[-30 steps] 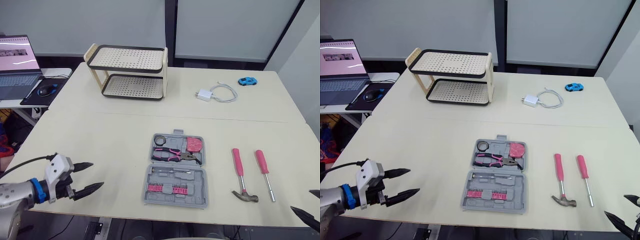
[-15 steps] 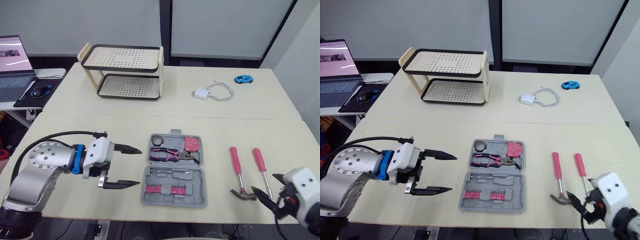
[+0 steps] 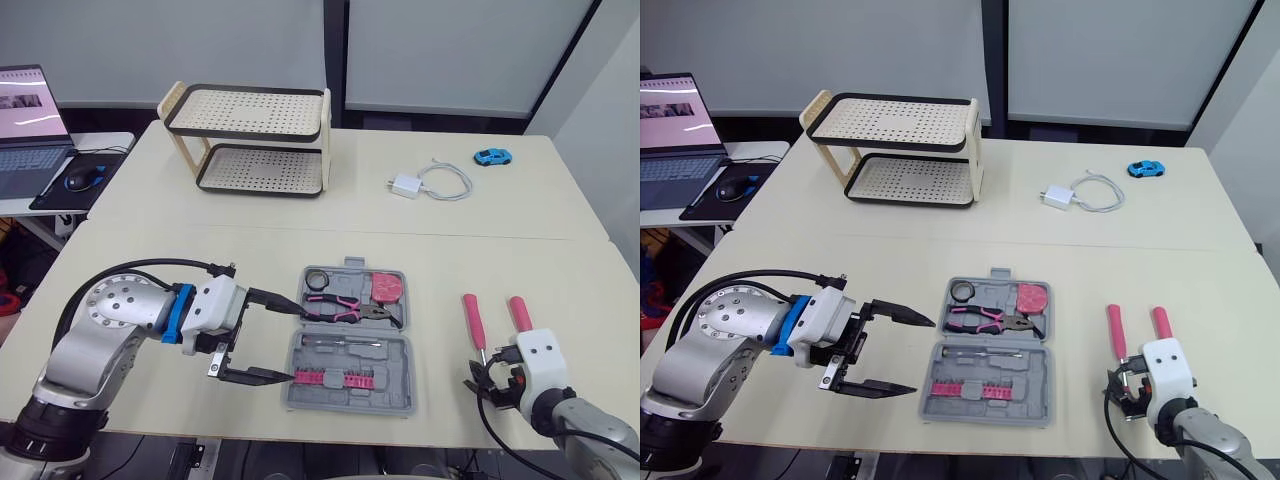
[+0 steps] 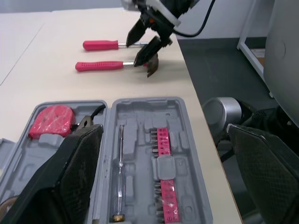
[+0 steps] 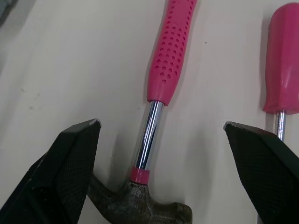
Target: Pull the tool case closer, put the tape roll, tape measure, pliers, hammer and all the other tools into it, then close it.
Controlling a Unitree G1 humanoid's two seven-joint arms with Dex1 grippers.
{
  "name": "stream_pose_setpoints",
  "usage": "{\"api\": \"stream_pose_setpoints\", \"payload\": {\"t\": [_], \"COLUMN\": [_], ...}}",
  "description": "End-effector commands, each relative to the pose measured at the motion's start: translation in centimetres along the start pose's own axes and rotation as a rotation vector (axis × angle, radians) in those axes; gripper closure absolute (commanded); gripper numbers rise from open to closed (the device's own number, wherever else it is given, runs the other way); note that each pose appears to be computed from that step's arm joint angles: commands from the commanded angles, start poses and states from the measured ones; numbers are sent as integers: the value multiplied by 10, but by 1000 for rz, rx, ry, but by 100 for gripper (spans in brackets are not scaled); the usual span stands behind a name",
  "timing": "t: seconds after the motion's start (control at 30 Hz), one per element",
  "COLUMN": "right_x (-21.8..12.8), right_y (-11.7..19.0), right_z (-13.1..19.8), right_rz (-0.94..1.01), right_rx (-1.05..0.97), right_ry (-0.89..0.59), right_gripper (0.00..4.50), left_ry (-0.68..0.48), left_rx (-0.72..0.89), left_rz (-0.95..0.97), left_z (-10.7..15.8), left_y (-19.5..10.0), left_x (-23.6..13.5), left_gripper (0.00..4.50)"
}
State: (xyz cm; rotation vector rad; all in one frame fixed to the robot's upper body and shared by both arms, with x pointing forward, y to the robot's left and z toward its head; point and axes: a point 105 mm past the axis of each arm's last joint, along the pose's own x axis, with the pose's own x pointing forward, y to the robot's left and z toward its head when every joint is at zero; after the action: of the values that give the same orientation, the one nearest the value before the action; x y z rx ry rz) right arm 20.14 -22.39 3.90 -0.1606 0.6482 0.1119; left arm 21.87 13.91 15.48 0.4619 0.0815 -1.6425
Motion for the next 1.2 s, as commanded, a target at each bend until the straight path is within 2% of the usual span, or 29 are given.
{"api": "stream_pose_setpoints", "payload": {"t": [0.03,0.1,0.13,0.2,0.3,0.37,0.67,0.83,1.0,1.2], "right_x": [6,10,12,14,15,16,15,12,1,-25], "right_y": [-1,-5,-7,-8,-8,-7,-4,-4,0,34], "right_z": [-1,-4,-5,-7,-8,-10,-9,6,38,81], "right_rz": [-28,-55,-67,-77,-79,-75,-64,-50,7,305], "right_rx": [7,20,33,45,49,50,44,17,-103,-601], "right_ry": [3,15,21,25,28,35,32,-11,-88,-103], "right_gripper": [0,0,18,59,162,207,342,433,435,435], "left_ry": [-48,-49,-47,-46,-43,-40,2,21,49,139], "left_rx": [45,48,49,50,52,54,49,51,44,-8], "left_rz": [-20,-22,-22,-20,-17,-14,35,75,126,178], "left_z": [6,5,4,4,3,2,-9,-13,-17,-31], "left_y": [0,0,0,0,1,1,5,8,10,1], "left_x": [2,2,2,3,3,3,-8,-16,-27,-49], "left_gripper": [7,7,2,0,0,0,0,0,0,0]}}
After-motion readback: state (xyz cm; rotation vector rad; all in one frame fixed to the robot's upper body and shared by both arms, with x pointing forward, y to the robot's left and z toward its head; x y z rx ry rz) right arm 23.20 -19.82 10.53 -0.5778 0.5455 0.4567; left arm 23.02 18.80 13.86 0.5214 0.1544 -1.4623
